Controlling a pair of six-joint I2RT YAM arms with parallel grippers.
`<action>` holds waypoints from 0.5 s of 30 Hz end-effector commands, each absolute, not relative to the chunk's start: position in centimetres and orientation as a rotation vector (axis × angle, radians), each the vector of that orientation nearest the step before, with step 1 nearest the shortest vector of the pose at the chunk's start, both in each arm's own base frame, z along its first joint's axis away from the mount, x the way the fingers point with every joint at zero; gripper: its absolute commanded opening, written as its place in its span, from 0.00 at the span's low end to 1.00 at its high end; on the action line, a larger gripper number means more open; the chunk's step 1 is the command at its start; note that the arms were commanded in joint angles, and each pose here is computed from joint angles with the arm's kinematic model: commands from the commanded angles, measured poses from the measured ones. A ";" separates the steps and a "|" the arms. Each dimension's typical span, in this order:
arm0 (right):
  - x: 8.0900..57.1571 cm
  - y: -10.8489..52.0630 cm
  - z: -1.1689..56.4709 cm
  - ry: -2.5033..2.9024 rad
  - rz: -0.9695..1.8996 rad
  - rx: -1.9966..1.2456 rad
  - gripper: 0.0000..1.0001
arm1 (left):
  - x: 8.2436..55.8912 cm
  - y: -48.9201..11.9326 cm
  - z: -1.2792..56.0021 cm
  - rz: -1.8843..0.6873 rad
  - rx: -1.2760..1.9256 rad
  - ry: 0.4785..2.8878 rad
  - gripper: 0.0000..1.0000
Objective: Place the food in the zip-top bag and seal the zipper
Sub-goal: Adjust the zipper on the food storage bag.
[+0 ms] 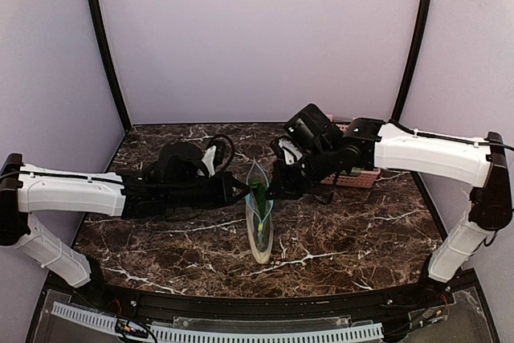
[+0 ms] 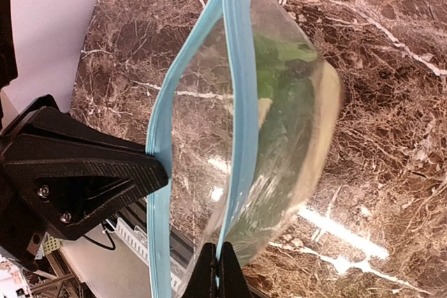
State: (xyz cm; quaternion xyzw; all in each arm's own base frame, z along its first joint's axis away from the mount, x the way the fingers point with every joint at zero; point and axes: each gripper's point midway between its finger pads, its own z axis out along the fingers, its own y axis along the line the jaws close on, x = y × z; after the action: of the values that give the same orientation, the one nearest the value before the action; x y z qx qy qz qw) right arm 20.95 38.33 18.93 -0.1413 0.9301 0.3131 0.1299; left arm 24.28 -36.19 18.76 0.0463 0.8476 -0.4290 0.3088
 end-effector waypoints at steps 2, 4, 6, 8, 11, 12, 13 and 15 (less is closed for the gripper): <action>21.3 38.6 23.4 2.587 0.998 -0.424 0.00 | 24.3 -34.5 22.0 -1.087 0.169 2.213 0.01; 21.2 38.4 23.6 2.584 0.997 -0.411 0.00 | 24.4 -33.9 22.4 -1.069 0.168 2.210 0.01; 21.3 38.0 23.2 2.590 0.979 -0.397 0.00 | 24.5 -33.4 22.5 -1.062 0.165 2.211 0.01; 21.4 37.7 22.6 2.600 0.954 -0.375 0.00 | 24.4 -33.1 22.1 -1.051 0.164 2.232 0.01; 21.5 37.7 21.8 2.612 0.950 -0.353 0.00 | 24.2 -33.0 21.3 -1.051 0.160 2.257 0.01; 21.5 37.9 21.7 2.612 0.956 -0.350 0.00 | 24.1 -33.1 21.2 -1.056 0.165 2.262 0.01; 21.6 38.1 21.7 2.602 0.971 -0.345 0.00 | 24.1 -33.1 20.8 -1.056 0.164 2.271 0.01; 21.7 38.4 21.5 2.597 0.992 -0.337 0.00 | 24.0 -33.1 20.4 -1.057 0.164 2.283 0.03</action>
State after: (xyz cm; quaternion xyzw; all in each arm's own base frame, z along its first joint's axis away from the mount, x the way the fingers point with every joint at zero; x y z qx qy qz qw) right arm 21.08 38.00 21.36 -0.1327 0.9201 0.3340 0.1556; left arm 24.43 -33.46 21.45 0.0553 0.8521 -0.4096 0.3213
